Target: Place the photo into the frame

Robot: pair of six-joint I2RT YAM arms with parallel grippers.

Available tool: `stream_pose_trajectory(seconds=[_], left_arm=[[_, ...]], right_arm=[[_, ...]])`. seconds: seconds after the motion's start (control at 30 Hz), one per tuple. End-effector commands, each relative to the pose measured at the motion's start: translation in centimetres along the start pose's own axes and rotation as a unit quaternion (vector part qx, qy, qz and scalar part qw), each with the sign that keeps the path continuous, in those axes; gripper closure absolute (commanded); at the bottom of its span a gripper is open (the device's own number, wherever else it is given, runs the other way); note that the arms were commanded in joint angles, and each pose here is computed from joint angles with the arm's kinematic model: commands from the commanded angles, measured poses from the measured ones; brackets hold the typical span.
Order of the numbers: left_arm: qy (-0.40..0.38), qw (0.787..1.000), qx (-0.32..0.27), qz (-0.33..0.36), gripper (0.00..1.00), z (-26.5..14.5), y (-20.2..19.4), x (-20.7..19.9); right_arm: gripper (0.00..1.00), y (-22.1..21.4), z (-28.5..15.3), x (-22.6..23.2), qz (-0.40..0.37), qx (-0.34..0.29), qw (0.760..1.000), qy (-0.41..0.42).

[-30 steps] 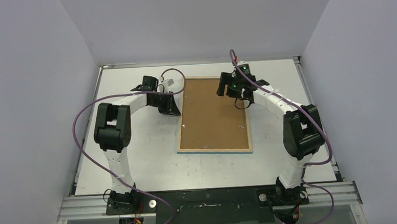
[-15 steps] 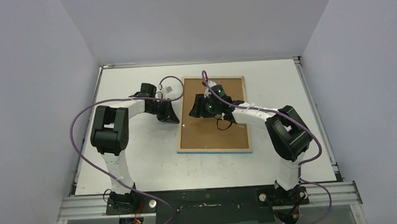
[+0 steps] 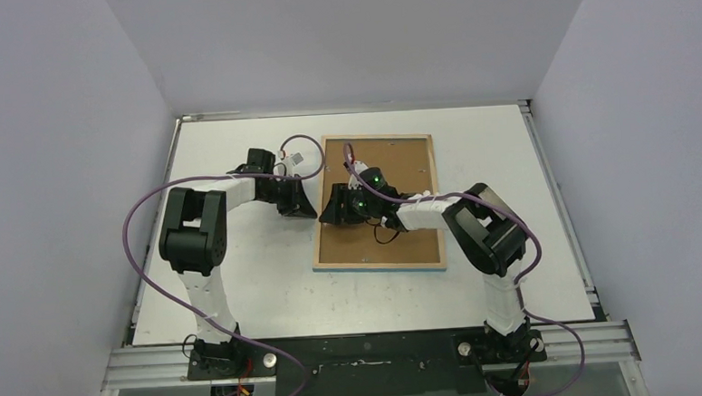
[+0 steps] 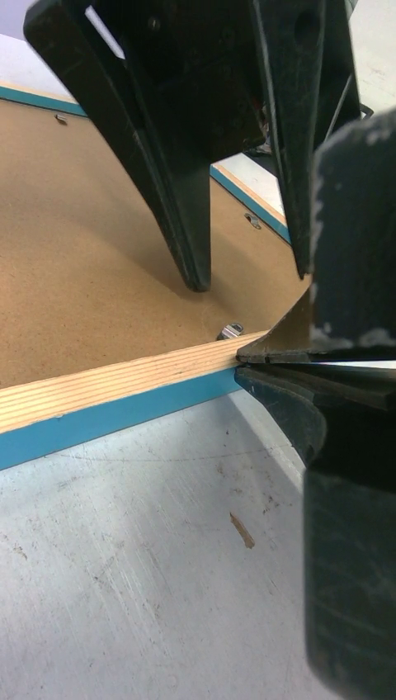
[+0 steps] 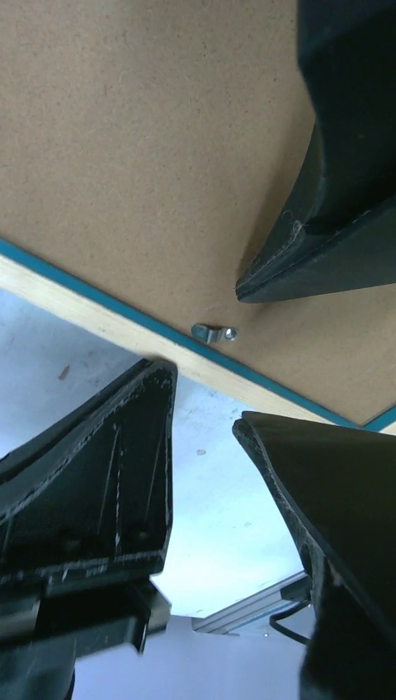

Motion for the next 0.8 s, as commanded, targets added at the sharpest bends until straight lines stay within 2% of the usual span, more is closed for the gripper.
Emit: stream_pose_trajectory(seconds=[0.0,0.77], left_arm=[[-0.015,1.0,-0.012,0.011,0.99,-0.4,0.6,-0.9],[-0.012,1.0,-0.012,0.011,1.0,-0.2,1.2,-0.7]], right_arm=[[0.48,1.6,0.8,1.7,-0.016,-0.021,0.999,0.039],[0.48,0.7,2.3,2.0,-0.026,0.012,0.998,0.058]])
Point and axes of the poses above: each gripper's point midway between its finger pads, its own z axis out along the fingers, its own x axis along the line the jaws close on, y = z × x, the point moved 1 cm from there along -z, back along the fingers, and after that the axes turned 5 degrees about z, right-handed, at the moved point
